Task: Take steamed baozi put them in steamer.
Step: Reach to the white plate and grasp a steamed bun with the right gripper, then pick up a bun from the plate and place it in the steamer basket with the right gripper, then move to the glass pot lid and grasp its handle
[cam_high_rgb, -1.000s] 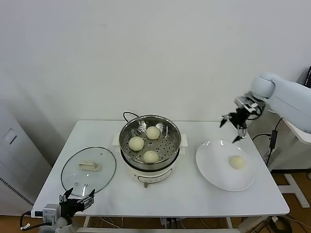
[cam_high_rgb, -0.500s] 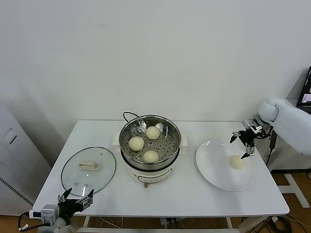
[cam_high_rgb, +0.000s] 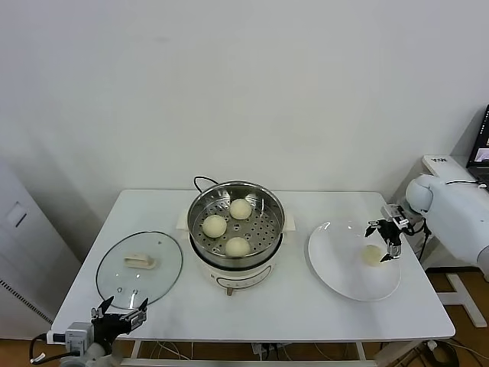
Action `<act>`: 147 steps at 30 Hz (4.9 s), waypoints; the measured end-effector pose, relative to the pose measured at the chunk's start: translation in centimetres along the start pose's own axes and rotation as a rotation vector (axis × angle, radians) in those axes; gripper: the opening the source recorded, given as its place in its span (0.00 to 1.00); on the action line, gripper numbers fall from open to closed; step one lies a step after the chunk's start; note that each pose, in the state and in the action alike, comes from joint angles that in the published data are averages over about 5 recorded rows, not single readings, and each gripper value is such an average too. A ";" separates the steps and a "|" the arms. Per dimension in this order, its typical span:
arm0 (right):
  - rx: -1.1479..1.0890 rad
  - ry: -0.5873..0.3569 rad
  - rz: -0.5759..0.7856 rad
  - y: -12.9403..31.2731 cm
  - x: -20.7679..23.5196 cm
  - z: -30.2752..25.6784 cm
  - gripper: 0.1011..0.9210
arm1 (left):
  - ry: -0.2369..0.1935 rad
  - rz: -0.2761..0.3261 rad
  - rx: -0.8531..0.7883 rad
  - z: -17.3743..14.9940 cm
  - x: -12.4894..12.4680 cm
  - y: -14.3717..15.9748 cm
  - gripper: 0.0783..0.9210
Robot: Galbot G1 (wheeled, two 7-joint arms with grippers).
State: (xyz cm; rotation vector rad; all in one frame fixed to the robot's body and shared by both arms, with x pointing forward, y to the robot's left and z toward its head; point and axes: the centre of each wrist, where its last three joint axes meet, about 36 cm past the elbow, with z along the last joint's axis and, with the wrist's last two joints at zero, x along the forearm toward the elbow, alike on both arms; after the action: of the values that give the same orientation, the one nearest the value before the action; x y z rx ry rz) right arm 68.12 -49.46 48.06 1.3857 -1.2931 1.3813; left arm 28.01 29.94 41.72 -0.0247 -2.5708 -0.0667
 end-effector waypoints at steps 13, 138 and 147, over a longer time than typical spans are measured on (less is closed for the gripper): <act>-0.033 0.010 0.028 0.6 -2.3 0.2 0.58 | 0.000 0.003 0.006 0.1 -0.1 -0.2 0.88; -0.733 -0.943 0.682 -2.0 9.2 -19.9 0.88 | -0.053 -0.032 0.031 -1.2 0.3 0.1 0.88; -0.919 -1.110 0.973 4.4 2.8 -15.3 0.88 | -0.075 -0.042 -0.039 -0.8 -0.3 0.5 0.88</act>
State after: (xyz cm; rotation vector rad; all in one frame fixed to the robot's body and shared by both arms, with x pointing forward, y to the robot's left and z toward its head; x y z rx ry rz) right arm 60.55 -35.71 51.95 0.7664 -3.0632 0.1429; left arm 28.73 30.41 42.25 0.0131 -2.6454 -0.1337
